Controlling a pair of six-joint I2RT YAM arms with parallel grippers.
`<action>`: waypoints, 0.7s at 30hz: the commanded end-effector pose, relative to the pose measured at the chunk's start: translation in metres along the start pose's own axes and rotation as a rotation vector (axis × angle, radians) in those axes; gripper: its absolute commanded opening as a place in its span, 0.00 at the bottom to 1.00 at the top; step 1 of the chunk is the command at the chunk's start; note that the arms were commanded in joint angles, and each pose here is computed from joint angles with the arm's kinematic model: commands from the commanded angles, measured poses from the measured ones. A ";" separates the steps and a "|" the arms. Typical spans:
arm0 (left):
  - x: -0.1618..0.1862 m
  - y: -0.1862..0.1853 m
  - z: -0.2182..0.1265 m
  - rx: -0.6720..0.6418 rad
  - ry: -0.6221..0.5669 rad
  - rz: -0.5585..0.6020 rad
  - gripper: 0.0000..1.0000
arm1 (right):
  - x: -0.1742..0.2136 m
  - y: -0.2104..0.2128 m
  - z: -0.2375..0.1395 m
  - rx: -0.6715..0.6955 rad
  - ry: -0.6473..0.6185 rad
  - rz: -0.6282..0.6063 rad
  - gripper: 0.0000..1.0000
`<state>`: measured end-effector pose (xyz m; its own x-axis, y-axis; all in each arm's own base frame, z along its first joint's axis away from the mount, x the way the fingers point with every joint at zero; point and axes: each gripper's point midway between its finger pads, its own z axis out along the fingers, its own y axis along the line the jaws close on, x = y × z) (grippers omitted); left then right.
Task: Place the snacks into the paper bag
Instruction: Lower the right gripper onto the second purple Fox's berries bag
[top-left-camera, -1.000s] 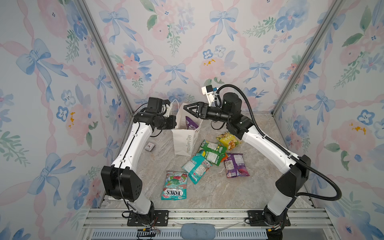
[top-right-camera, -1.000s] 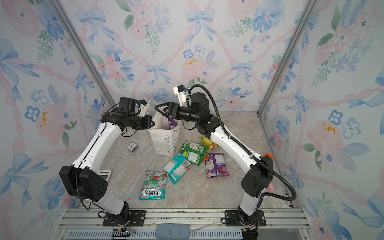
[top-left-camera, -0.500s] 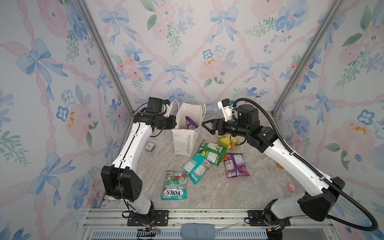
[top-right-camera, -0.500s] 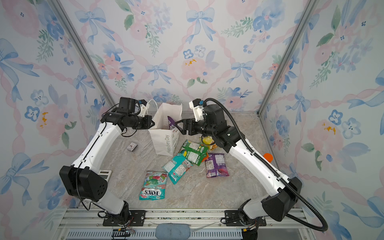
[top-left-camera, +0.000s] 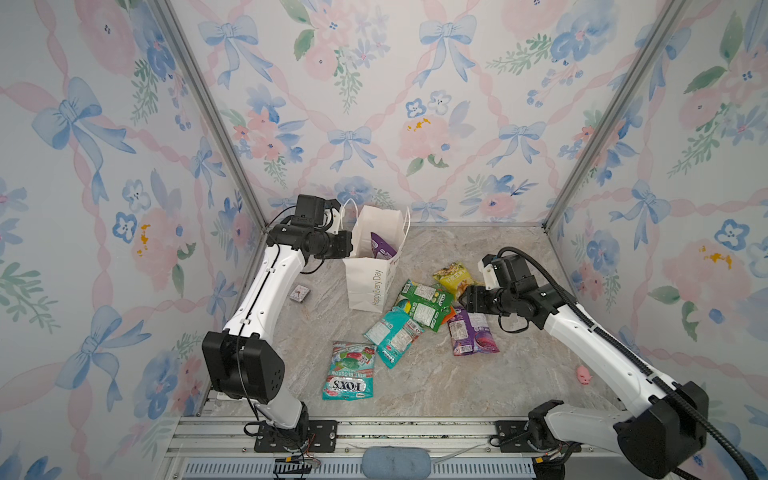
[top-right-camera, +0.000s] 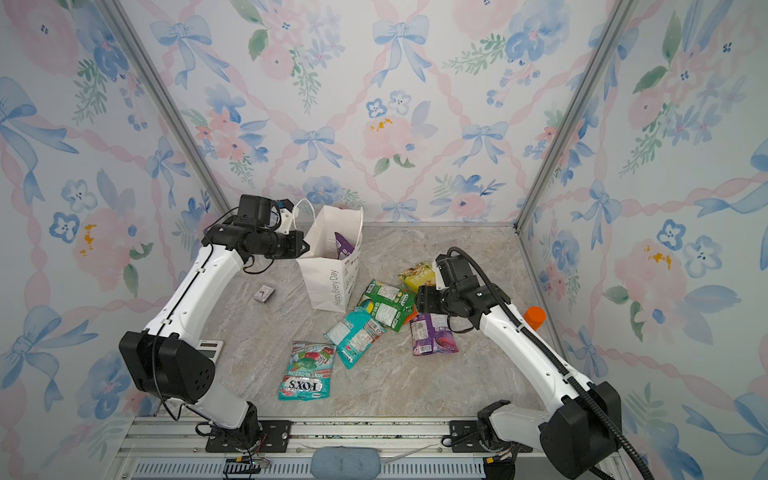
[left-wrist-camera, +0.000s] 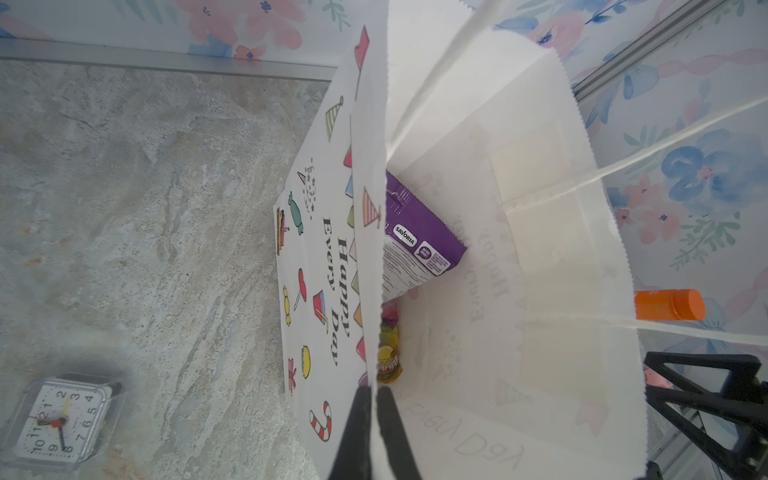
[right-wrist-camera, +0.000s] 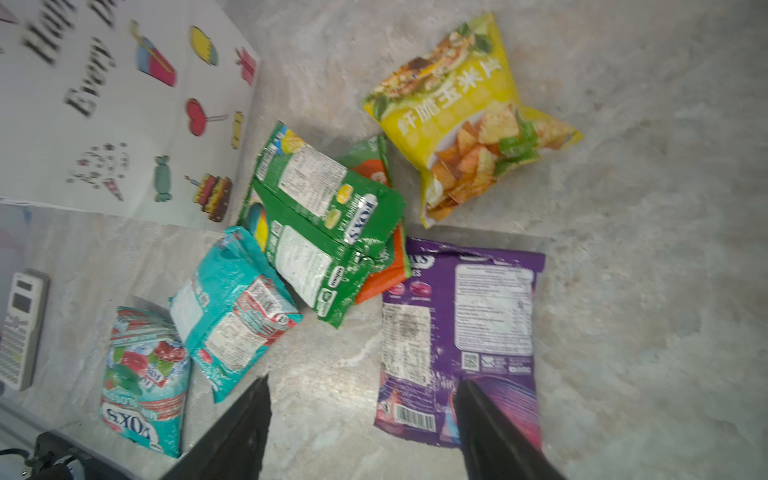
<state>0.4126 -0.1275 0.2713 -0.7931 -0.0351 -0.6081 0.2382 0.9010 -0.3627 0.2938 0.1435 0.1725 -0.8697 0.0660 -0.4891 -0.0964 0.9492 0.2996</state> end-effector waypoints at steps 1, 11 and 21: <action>-0.002 0.002 0.006 0.008 -0.007 0.008 0.00 | 0.018 -0.026 0.009 0.069 0.067 0.046 0.72; 0.002 0.005 0.006 -0.001 -0.001 0.011 0.00 | 0.059 -0.064 0.039 0.160 0.158 0.089 0.73; 0.003 0.007 0.008 -0.007 0.004 0.007 0.00 | 0.066 -0.086 0.055 0.171 0.160 0.139 0.73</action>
<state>0.4147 -0.1260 0.2684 -0.7911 -0.0379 -0.6106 0.2351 0.9026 -0.3606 0.2645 0.0833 0.0738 -0.9399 0.1668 -0.2980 0.1080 0.9730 0.2040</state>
